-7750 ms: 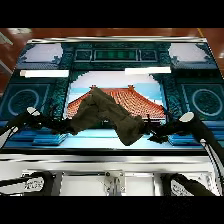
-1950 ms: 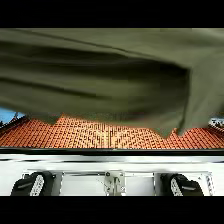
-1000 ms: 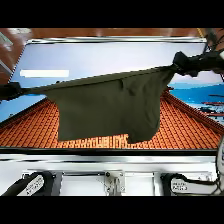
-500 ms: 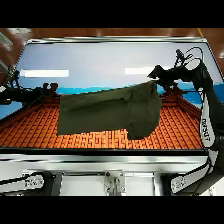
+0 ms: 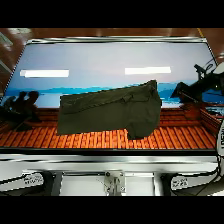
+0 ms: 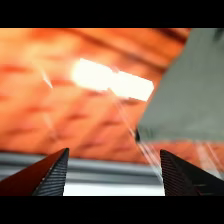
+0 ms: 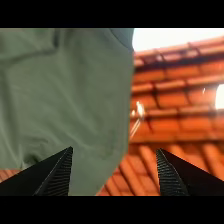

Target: Fold the shirts.

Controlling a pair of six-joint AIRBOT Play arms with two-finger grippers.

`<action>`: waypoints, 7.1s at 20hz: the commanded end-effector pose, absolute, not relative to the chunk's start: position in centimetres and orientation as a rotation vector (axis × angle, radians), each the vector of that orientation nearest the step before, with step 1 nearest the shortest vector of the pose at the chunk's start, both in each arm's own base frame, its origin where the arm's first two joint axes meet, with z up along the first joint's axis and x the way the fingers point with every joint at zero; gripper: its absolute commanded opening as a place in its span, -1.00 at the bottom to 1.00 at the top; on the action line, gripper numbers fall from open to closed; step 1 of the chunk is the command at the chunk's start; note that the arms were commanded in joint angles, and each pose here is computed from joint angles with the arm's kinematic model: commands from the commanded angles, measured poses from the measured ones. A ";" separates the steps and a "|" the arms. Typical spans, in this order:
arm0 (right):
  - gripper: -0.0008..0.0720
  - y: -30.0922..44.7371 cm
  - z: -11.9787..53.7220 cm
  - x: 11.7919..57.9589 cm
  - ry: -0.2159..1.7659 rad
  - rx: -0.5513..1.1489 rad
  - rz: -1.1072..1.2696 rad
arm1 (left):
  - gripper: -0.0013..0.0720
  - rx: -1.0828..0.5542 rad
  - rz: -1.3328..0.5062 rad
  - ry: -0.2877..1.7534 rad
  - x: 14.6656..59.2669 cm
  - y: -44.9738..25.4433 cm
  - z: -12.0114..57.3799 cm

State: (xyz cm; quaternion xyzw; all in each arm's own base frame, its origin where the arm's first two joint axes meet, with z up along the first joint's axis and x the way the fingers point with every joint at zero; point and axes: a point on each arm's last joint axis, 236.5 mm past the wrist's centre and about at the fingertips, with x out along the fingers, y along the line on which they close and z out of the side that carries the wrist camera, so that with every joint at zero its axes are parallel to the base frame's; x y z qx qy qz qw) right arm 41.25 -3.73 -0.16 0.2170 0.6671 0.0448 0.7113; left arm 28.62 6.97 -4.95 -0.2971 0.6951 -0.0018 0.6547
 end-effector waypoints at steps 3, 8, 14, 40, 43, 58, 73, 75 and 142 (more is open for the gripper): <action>0.77 -0.8 -4.0 37.6 1.547 0.715 0.161 | 0.98 -0.878 -0.032 1.567 25.8 2.1 -10.5; 0.77 -0.5 -4.6 38.7 1.503 0.696 0.149 | 0.98 -0.918 -0.008 1.498 27.7 1.1 -12.3; 0.77 -0.5 -4.6 38.7 1.505 0.695 0.149 | 0.97 -0.936 -0.048 1.515 28.6 -1.1 -13.5; -0.80 6.2 -12.2 36.2 1.505 0.796 0.125 | -0.86 -0.803 -0.196 1.350 31.5 -2.2 -7.8; -0.80 7.3 -6.0 38.3 1.385 0.667 0.334 | -0.87 -0.686 -0.218 1.155 35.8 -0.4 -1.0; -0.80 3.4 55.1 18.1 -0.186 -0.066 0.098 | -0.86 0.090 -0.052 -0.186 16.1 -4.5 54.4; -0.80 -0.5 26.0 29.9 1.029 0.030 0.113 | -0.86 -0.059 -0.085 0.719 28.8 2.4 27.5; -0.80 0.6 20.9 35.0 1.082 0.054 0.146 | -0.86 -0.117 -0.108 0.835 32.1 3.2 22.7; 0.67 -1.1 -5.2 32.3 1.462 0.675 0.105 | 0.82 -0.682 -0.110 1.701 23.5 3.3 -13.2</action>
